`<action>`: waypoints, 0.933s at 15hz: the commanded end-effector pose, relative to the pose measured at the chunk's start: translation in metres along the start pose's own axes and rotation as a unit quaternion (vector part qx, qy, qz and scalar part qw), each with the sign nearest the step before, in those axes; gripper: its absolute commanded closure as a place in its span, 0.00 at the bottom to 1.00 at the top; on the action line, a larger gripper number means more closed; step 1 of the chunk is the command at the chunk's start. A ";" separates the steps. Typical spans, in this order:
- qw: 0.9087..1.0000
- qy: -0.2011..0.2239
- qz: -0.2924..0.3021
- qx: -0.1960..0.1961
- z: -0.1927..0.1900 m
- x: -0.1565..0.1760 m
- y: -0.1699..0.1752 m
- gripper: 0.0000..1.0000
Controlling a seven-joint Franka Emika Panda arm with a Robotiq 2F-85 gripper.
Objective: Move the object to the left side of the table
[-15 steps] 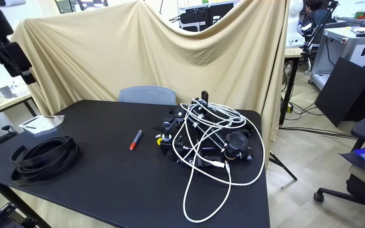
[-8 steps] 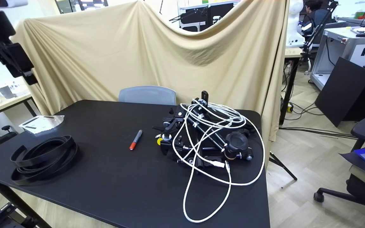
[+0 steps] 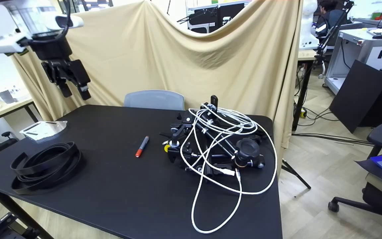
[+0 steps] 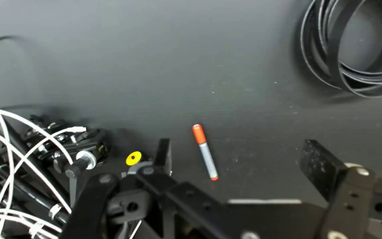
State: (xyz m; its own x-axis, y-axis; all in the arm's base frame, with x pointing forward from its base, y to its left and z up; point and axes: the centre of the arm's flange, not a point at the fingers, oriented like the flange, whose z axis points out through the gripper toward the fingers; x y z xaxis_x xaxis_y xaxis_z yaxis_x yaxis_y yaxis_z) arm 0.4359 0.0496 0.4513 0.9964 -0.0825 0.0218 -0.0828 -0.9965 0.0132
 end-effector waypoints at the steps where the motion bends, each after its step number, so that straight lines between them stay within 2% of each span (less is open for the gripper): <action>1: 0.995 -0.029 -0.083 -0.055 0.019 0.053 0.000 0.00; 2: 0.993 -0.021 -0.095 -0.074 0.024 0.063 -0.002 0.00; 3: 0.997 -0.020 -0.065 -0.049 0.025 0.031 0.003 0.00; 8: 0.996 -0.025 -0.067 -0.052 0.036 0.037 0.001 0.00; 12: 0.993 0.066 -0.094 -0.036 0.054 0.074 0.005 0.00; 14: 0.989 0.088 -0.114 -0.032 0.070 0.097 0.010 0.00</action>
State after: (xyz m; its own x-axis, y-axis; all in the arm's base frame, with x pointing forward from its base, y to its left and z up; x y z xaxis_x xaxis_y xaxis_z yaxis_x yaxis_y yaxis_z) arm 0.5020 0.0421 0.4067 0.9853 0.1012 0.1375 0.0880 -0.9912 0.0988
